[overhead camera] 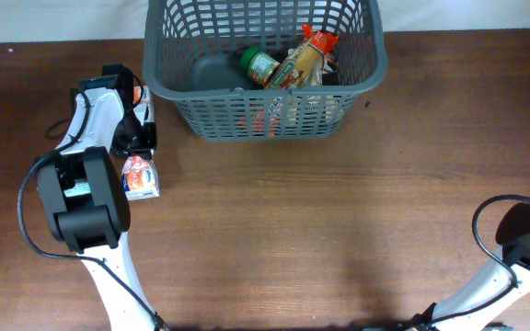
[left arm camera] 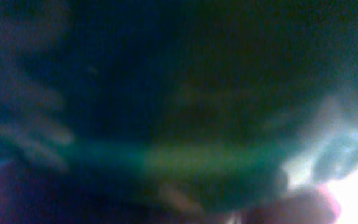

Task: Pack container
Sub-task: 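Lift the tissue strip with the left gripper and carry it over the basket, then lower the tissue strip into the basket and open the left gripper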

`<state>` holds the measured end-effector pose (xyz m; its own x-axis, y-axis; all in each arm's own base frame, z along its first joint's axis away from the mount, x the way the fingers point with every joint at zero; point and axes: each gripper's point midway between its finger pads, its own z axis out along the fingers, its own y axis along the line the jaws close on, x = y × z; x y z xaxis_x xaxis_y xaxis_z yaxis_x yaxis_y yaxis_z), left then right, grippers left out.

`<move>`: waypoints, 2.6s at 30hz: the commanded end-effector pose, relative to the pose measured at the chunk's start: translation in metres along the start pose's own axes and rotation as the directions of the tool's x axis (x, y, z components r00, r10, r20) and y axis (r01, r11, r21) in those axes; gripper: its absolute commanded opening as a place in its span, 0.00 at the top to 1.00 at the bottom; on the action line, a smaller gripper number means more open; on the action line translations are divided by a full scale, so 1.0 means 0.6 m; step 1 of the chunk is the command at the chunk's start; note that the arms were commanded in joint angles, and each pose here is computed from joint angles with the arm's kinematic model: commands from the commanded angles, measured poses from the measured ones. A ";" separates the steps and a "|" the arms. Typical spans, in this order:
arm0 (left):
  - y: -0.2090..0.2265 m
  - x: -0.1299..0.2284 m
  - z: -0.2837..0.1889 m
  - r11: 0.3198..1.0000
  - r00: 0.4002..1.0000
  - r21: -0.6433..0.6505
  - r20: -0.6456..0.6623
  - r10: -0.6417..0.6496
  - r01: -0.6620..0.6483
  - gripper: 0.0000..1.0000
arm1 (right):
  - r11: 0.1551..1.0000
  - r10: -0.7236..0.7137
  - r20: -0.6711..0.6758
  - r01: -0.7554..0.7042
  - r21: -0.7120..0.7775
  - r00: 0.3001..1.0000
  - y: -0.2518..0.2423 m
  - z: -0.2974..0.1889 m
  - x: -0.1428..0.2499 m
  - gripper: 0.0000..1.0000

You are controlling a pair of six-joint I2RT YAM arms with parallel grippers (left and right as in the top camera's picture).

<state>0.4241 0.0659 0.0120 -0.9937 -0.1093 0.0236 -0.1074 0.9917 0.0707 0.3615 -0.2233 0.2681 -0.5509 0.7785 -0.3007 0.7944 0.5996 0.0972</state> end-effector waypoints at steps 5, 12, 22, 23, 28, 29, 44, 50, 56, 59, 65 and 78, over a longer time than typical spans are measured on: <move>0.084 -0.071 -0.146 0.917 0.895 0.001 0.217 -0.390 0.399 0.98 | 1.000 0.003 0.010 -0.004 0.014 1.000 -0.007 -0.007 0.000 0.01; 0.166 -0.091 -0.450 0.869 0.672 0.127 0.584 -0.455 0.478 0.98 | 1.000 0.003 0.010 -0.003 0.014 1.000 -0.007 -0.007 0.000 0.01; -0.067 -0.062 -0.775 0.943 0.373 0.329 0.869 -0.324 0.051 0.98 | 1.000 0.003 0.010 -0.003 0.014 1.000 -0.007 -0.007 0.000 0.01; -0.116 -0.064 -0.801 0.945 0.337 0.327 0.893 -0.298 -0.029 0.98 | 1.000 0.003 0.010 -0.004 0.014 1.000 -0.007 -0.007 0.000 0.01; -0.228 -0.089 -0.831 0.961 0.232 0.245 0.950 -0.211 -0.128 0.98 | 1.000 0.003 0.010 -0.004 0.014 1.000 -0.007 -0.007 0.000 0.01; -0.239 -0.098 -0.827 0.965 0.221 0.237 0.953 -0.209 -0.110 0.98 | 1.000 0.003 0.010 -0.003 0.014 1.000 -0.007 -0.007 0.000 0.01; -0.353 -0.221 -0.526 0.985 0.546 0.134 0.836 -0.053 -0.110 0.98 | 1.000 0.003 0.010 -0.004 0.014 1.000 -0.007 -0.007 0.000 0.01; -0.365 -0.216 -0.412 0.989 0.686 0.090 0.727 0.016 -0.118 0.98 | 1.000 0.003 0.010 -0.003 0.014 1.000 -0.007 -0.007 0.000 0.01; -0.366 -0.209 -0.352 0.991 0.751 0.059 0.658 0.049 -0.117 0.85 | 1.000 0.003 0.010 -0.004 0.014 1.000 -0.007 -0.007 0.000 0.01; -0.366 -0.208 -0.352 0.991 0.752 0.059 0.657 0.050 -0.117 0.66 | 1.000 0.003 0.010 -0.003 0.014 1.000 -0.007 -0.007 0.000 0.01; -0.366 -0.208 -0.352 0.991 0.753 0.059 0.657 0.050 -0.117 0.35 | 1.000 0.003 0.010 -0.004 0.014 1.000 -0.007 -0.007 0.000 0.01; -0.337 -0.210 -0.420 0.992 0.701 0.080 0.713 0.012 -0.098 0.00 | 1.000 0.003 0.010 -0.003 0.014 1.000 -0.007 -0.007 0.000 0.01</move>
<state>0.5779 -0.1497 0.2000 -0.7811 0.0083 -0.6244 0.0022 0.9999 0.0106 0.3615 -0.2234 0.2681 -0.5505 0.7787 -0.3008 0.7947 0.5993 0.0970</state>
